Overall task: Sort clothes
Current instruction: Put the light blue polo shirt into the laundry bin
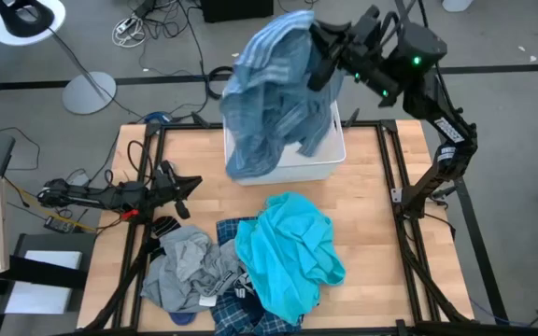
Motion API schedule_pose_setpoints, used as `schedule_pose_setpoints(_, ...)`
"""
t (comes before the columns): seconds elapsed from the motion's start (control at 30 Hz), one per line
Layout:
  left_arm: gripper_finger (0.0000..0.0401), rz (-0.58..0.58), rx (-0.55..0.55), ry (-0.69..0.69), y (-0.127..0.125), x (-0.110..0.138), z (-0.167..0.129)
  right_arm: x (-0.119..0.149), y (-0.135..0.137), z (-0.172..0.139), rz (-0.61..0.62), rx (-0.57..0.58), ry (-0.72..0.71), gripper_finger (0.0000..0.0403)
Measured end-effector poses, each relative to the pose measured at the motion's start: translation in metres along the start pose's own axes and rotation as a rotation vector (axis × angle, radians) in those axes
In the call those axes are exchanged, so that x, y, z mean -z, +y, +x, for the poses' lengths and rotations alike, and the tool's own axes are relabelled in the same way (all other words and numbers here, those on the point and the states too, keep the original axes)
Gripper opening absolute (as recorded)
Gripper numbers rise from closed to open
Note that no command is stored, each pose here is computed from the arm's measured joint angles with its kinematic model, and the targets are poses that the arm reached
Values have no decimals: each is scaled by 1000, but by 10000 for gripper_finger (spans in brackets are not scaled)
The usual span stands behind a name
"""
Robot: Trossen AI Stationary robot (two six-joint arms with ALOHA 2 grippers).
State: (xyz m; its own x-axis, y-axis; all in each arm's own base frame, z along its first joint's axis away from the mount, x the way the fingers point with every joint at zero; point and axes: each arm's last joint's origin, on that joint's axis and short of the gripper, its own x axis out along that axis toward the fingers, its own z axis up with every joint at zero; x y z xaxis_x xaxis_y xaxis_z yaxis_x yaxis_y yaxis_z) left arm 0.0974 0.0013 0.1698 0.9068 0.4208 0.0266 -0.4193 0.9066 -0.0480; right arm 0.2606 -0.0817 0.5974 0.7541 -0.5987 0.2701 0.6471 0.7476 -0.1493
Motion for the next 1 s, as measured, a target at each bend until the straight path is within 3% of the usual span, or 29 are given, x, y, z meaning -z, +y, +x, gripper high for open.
schedule_pose_setpoints(0.23,42,0,0,0,0,0,0,25,-12,13,75,-153,133,0)
schedule_pose_setpoints(0.53,42,0,0,0,0,0,0,103,24,65,45,-301,416,1)
schedule_pose_setpoints(0.87,42,-1,0,-1,0,0,0,216,38,74,-39,-278,1123,2)
schedule_pose_setpoints(1.0,42,-1,0,-1,0,0,0,264,46,85,-34,-256,1305,8)
